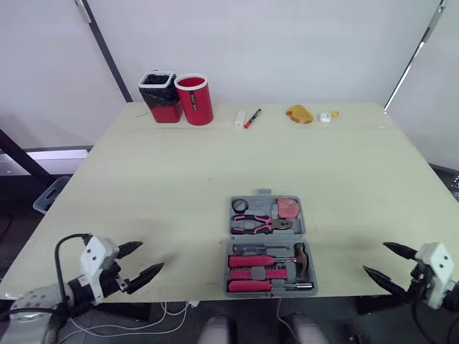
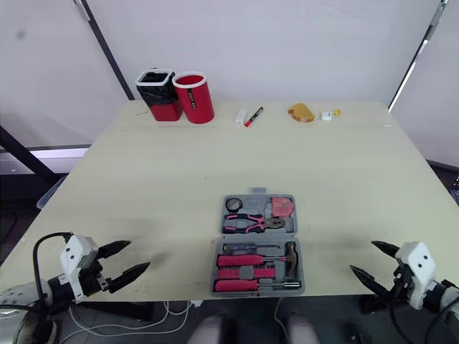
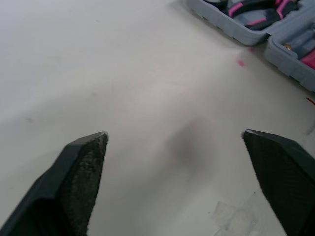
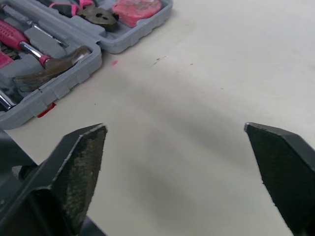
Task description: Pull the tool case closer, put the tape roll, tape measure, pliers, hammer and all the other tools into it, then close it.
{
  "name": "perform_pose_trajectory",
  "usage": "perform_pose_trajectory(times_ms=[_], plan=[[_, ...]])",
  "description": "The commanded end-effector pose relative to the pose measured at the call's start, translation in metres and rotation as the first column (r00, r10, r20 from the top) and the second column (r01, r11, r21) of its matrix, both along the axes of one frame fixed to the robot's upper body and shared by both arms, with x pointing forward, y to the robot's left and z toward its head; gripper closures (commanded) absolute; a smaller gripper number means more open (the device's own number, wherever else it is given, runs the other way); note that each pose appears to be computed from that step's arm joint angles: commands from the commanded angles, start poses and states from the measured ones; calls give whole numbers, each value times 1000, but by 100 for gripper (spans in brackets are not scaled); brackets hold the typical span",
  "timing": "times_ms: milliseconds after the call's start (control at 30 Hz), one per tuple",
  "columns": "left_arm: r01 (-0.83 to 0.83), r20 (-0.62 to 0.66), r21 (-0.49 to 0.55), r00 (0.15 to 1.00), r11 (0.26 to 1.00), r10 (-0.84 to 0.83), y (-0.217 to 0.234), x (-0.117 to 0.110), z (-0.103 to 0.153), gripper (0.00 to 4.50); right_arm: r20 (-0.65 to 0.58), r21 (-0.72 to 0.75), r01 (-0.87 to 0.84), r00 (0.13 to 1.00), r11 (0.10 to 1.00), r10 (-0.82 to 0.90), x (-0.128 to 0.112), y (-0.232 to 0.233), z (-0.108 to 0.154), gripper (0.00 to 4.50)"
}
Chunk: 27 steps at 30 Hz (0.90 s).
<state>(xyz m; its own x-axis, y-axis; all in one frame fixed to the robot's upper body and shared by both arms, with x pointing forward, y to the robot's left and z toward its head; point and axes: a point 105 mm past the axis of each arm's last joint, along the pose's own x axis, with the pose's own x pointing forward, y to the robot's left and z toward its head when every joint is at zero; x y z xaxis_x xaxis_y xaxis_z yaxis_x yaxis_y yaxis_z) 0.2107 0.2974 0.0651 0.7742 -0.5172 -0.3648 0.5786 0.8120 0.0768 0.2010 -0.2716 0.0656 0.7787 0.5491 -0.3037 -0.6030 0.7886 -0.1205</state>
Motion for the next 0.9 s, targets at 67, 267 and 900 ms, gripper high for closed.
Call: perform_pose_trajectory(times_ms=[67, 267, 900], plan=[[48, 37, 25, 998, 999, -49, -8, 3, 11, 3, 23, -5, -11, 1000, 1000, 11, 2, 4, 8, 1], [247, 66, 17, 967, 969, -248, -52, 16, 23, 3, 36, 46, -60, 998, 997, 59, 26, 30, 19, 1], [766, 4, 65, 641, 640, -768, -188, 25, 6, 3, -277, 257, -219, 917, 941, 288, 126, 105, 28, 1]])
